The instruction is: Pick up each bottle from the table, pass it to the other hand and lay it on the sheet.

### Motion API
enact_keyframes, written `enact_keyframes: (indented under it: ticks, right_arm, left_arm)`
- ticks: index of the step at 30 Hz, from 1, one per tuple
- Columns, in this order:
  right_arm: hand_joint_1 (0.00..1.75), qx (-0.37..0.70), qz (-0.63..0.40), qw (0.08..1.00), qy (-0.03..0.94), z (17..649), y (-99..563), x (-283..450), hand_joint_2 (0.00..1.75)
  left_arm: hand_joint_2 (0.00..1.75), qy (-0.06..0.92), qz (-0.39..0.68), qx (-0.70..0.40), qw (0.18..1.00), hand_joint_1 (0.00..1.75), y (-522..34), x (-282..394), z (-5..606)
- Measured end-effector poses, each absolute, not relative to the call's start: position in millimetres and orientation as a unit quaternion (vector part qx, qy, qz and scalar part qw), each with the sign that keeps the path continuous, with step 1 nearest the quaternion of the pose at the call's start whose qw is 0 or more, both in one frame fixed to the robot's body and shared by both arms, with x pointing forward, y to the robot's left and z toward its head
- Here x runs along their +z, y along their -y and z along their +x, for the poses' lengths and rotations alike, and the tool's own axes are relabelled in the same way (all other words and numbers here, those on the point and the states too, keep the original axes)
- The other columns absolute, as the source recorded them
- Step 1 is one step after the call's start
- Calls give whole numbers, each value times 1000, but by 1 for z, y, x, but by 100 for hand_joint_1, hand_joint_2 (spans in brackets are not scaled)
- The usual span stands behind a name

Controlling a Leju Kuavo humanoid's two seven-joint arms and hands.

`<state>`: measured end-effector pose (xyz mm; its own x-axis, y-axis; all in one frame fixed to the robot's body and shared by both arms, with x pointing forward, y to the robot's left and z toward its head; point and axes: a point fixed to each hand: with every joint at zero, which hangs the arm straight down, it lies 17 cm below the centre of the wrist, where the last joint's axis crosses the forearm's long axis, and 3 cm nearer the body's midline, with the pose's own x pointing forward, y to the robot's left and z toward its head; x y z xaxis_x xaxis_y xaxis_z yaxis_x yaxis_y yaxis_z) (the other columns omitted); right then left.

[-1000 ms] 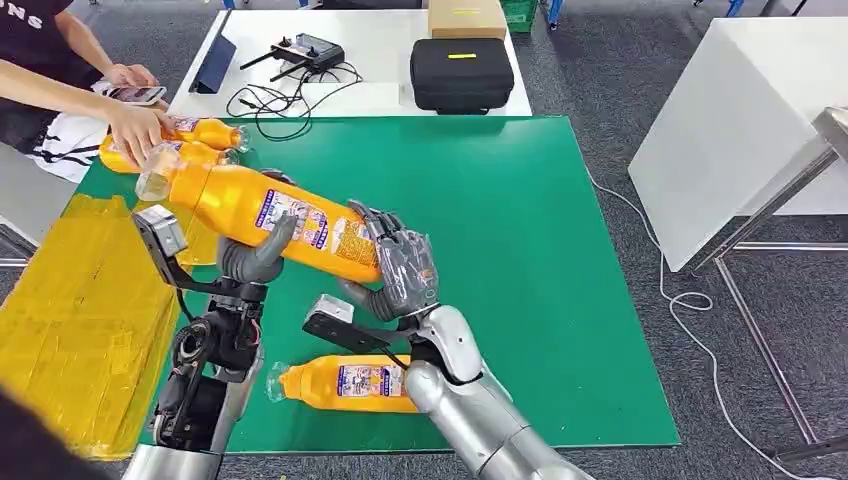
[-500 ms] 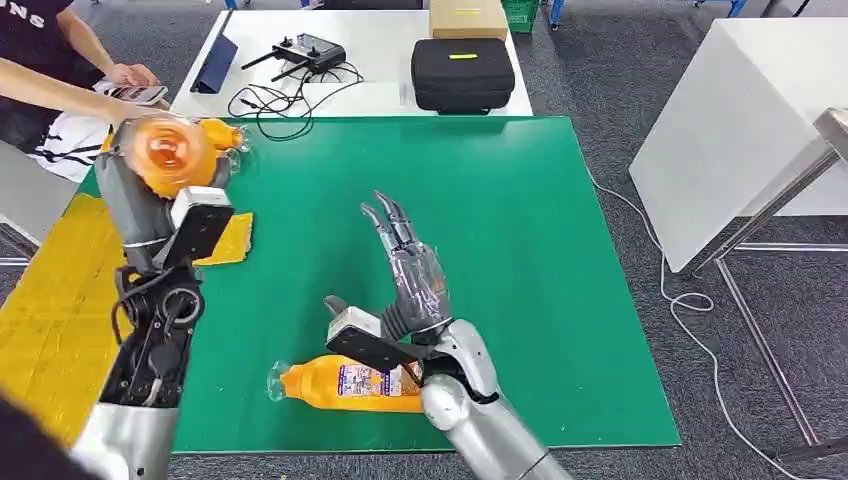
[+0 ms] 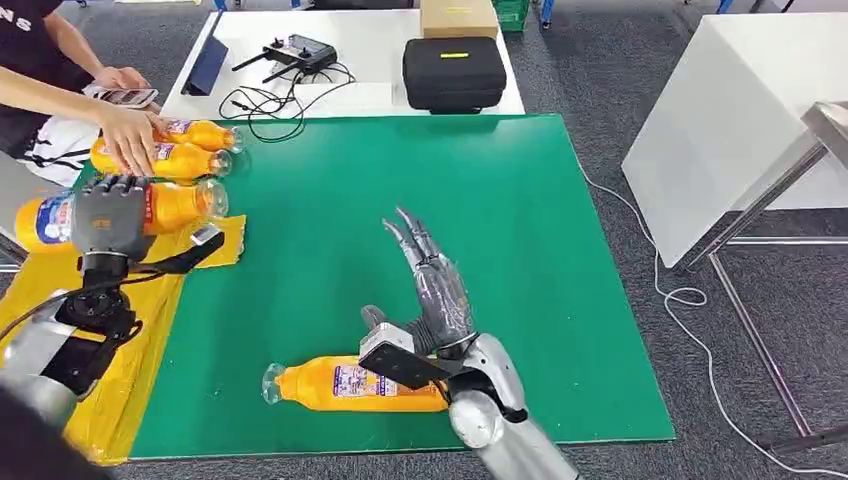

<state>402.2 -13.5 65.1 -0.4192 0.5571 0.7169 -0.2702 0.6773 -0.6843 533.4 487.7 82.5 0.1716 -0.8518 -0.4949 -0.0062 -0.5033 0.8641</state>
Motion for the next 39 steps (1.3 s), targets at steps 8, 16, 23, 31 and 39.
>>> enact_keyframes:
  ticks: [8,16,23,31,39]
  right_arm:
    - [0,497,-100,540,672,379,6,11,0]
    - [0,522,-102,539,653,372,5,-4,0]
    - [0,549,-111,535,633,367,4,-16,0]
    - [0,598,-108,525,596,355,-6,-39,0]
    - [0,663,-114,493,552,336,-9,-67,175]
  left_arm:
    - [175,231,623,-592,456,175,-534,21,491]
    - [175,216,610,-592,481,0,-543,-3,469]
    - [175,254,607,-546,518,0,-540,-7,462]
    - [175,388,565,-451,572,0,-501,4,481]
    - [175,673,336,-253,608,0,-393,63,532]
